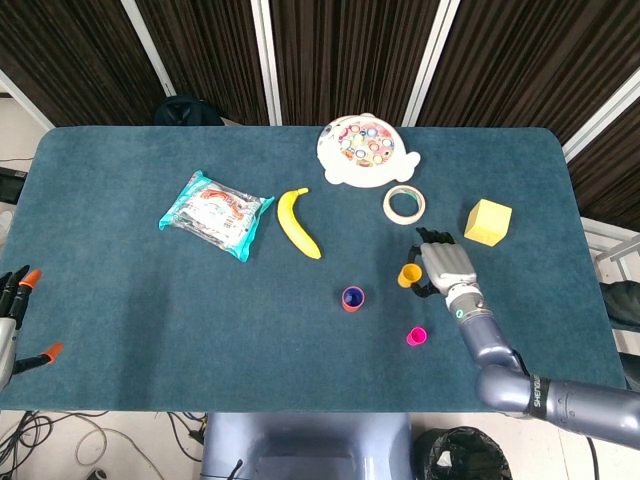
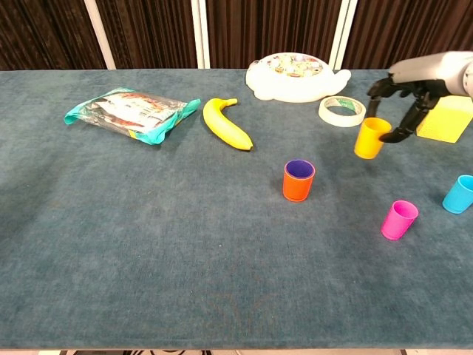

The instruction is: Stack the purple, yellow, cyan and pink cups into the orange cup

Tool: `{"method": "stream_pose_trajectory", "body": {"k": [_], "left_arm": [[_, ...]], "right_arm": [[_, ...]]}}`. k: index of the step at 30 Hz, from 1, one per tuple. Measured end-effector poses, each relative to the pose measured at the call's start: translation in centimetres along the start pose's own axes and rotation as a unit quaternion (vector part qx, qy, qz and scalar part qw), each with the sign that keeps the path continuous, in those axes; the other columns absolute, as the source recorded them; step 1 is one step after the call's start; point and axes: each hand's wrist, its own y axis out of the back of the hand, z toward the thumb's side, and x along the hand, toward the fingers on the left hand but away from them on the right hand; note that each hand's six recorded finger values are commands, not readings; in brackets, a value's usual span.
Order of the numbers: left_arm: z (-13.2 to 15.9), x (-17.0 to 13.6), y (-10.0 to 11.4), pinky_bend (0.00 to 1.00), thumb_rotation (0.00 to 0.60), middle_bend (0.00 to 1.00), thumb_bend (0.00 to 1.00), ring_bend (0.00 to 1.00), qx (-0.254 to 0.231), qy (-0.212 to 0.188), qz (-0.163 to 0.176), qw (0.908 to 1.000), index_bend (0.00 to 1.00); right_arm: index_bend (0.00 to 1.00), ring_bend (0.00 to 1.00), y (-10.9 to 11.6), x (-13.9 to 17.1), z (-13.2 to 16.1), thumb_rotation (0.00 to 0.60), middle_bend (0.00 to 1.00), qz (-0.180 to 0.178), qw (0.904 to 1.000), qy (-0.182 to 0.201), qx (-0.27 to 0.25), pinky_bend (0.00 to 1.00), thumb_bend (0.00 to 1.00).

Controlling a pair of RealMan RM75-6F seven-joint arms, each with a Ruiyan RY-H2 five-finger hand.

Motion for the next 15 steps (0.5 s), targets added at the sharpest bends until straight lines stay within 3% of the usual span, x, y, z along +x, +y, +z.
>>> {"method": "stream_pose_trajectory", "body": {"k": [7,15], "left_arm": [[0.1,0.0,-0.1,0.04,0.600,0.00,0.00,0.00,-0.001,-0.001,-0.002,1.0000,0.00],[0.0,0.1,-0.1,0.04,0.600,0.00,0.00,0.00,-0.002,0.000,-0.003,1.0000,0.00]], "right_arm": [[0.46,0.02,0.6,1.4,4.7,0.600,0.00,0.013,0.9981,0.060,-0.004,0.00,0.41],[0.46,0.02,-0.5,0.9,7.6,0.600,0.00,0.000,0.9965,0.084,-0.002,0.00,0.41]]}}
